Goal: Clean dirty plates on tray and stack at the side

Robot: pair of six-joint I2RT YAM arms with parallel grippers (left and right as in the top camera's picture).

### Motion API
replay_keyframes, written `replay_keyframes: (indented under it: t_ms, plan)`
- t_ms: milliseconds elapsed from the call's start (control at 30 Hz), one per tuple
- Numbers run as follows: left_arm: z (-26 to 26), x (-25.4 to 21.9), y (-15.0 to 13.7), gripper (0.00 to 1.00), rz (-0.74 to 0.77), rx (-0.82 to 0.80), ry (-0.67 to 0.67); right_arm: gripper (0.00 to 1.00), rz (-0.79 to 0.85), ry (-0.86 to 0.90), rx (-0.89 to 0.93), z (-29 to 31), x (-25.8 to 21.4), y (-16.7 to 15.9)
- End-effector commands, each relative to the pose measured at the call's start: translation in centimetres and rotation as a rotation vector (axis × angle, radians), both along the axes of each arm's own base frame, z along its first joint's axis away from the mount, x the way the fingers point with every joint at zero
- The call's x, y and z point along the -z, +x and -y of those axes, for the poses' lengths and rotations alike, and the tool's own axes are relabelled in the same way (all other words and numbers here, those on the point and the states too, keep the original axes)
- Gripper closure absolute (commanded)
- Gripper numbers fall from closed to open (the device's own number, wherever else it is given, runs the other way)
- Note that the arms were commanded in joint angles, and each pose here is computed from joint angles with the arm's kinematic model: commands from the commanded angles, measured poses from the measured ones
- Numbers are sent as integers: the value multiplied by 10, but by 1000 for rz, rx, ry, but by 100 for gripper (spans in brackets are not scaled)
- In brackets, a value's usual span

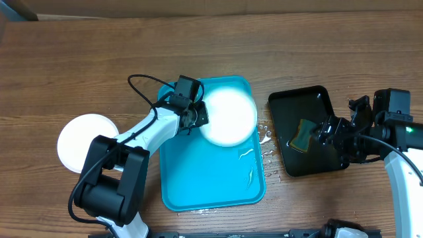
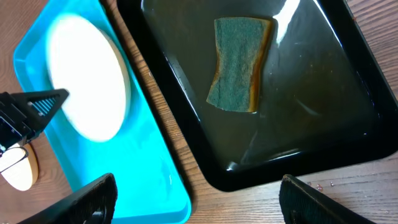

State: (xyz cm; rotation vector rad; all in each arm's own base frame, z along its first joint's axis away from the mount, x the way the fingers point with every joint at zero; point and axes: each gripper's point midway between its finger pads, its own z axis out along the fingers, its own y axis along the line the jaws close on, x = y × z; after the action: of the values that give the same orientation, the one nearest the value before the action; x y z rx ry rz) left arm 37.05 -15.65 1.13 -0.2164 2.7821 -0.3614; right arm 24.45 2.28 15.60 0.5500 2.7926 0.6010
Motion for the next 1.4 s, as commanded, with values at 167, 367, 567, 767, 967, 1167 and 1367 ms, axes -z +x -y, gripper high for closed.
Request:
replay_keyframes:
  t_ms: [167,367,567,767,967,1167,1367]
  plan:
    - [-4,-19,-39,96,-153,109,24,17,40,-10,-37,-2,-7,3]
    - [-22,-28,-82,92,-295,131,83,21,16,-62,-81,-10,8,1]
    - [-26,-28,-92,53,-331,164,100,28,20,-170,24,2,30,22]
    - [-25,-28,-92,44,-314,247,112,35,-58,-159,71,4,67,37]
    - [-24,-28,-92,43,-301,292,117,41,-178,-141,59,-5,115,46]
    - [-15,-30,-84,45,-256,332,80,70,-245,-174,26,-16,150,48]
    - [-7,-33,-64,43,-156,390,71,96,-283,-280,37,0,161,45]
